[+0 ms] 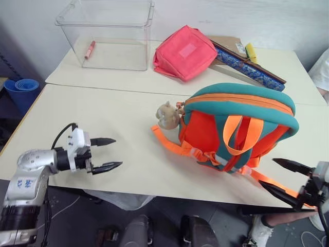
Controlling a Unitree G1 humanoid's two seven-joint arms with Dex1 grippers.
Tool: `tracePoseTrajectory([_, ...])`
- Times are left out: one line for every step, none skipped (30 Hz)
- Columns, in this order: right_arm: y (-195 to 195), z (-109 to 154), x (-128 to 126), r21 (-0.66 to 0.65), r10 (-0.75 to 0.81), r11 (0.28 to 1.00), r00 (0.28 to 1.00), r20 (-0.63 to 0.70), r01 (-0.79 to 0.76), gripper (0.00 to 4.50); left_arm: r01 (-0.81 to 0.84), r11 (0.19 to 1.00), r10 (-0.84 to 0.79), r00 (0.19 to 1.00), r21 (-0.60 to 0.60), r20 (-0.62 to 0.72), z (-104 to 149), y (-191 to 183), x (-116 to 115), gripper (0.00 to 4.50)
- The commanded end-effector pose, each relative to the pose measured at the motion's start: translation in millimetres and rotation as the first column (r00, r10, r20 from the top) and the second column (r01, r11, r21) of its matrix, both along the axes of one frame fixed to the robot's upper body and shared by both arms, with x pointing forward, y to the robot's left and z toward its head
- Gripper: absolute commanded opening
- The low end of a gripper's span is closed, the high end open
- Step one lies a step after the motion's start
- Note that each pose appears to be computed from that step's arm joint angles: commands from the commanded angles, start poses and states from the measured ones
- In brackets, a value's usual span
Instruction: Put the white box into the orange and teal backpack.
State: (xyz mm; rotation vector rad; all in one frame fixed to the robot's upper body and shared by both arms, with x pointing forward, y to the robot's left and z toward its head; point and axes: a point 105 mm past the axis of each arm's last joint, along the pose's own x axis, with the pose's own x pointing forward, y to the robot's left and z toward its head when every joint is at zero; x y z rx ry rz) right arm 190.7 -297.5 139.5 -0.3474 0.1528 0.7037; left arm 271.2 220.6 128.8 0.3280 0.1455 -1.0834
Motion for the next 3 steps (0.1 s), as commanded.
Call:
tracePoseTrajectory([-27.0, 9.7, 0.9, -0.106, -0.034, 0.994, 0.997, 0.076, 0.042, 4.47, -0.044, 0.998, 0.039, 0.995, 0.052, 0.09, 4.9, 8.6, -3.4, 4.5])
tracePoseTrajectory([-32.3, 10.2, 3.3, -0.121, -0.042, 0.991, 0.995, 0.091, 0.053, 4.47, -0.052, 0.997, 0.047, 0.995, 0.055, 0.094, 3.0, 9.9, -4.4, 4.5])
tracePoseTrajectory([-35.1, 10.1, 5.5, -0.126, -0.043, 0.99, 0.994, 0.097, 0.055, 4.47, -0.052, 0.997, 0.047, 0.994, 0.053, 0.098, 2.4, 9.2, -5.1, 4.5])
